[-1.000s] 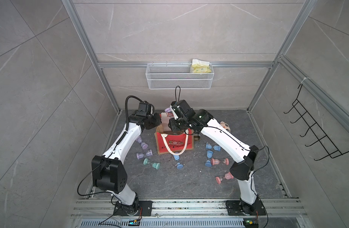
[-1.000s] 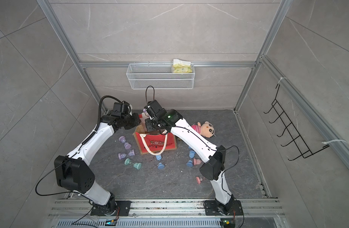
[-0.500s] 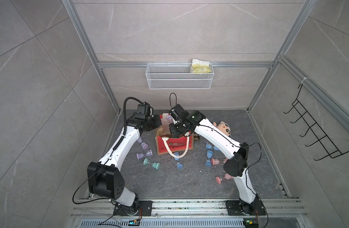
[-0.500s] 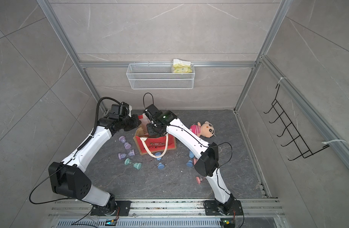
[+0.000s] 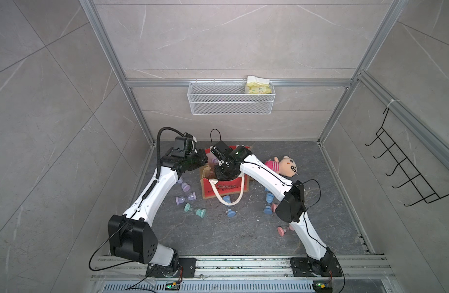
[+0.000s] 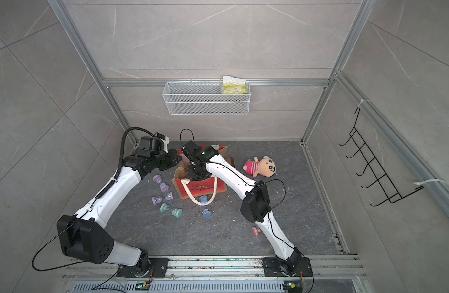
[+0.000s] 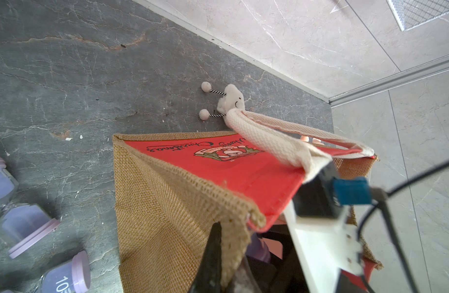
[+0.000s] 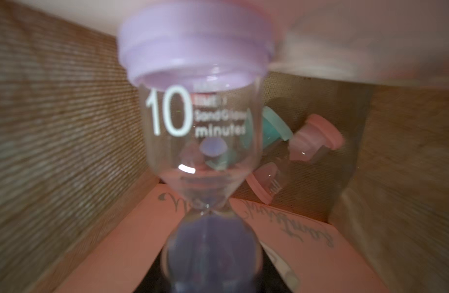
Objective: Put the hourglass into the canvas bag
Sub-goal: Place the hourglass in the canvas bag.
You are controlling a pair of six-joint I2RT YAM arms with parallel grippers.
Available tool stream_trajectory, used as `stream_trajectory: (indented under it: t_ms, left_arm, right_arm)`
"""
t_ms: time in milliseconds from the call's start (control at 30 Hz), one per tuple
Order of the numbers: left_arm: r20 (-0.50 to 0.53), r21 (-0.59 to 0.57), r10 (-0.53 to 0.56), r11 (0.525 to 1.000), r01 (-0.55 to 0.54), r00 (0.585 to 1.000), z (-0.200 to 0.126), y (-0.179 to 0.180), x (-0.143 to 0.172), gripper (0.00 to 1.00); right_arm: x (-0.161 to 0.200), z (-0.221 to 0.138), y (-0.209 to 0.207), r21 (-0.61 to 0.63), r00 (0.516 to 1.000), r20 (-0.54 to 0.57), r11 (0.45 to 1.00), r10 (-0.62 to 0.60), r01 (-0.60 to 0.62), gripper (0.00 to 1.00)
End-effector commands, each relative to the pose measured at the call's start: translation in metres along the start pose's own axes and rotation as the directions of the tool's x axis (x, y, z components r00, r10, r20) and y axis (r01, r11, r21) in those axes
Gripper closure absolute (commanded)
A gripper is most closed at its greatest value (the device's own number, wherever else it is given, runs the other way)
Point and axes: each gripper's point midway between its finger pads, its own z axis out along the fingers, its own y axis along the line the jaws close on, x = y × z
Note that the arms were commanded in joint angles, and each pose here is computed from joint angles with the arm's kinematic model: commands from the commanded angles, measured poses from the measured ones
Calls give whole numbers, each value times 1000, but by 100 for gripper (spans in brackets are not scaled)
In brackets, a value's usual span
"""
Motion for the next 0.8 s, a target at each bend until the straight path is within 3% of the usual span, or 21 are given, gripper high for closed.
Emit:
stream_trajectory:
  t_ms: [0,200,467,767]
  left_arm:
    - [111,59,34,997,-41,993,-23,-22,-24,100]
    - [124,41,32,998,-38,992,-21,-17,-26,100]
    - [122,38,21,999,-25,992,-17,-15,-26,100]
    - [123,28,21,999,-24,992,-18,-13,-26,100]
  right_arm:
    - [-3,12,2,-13,1000,-3,999,31,-31,100]
    - [6,41,0,7,998,-50,999,32,-32,98]
    - [17,66,-2,36,995,-90,999,33,-29,81]
    - [8,53,0,27,998,-56,999,32,-31,51]
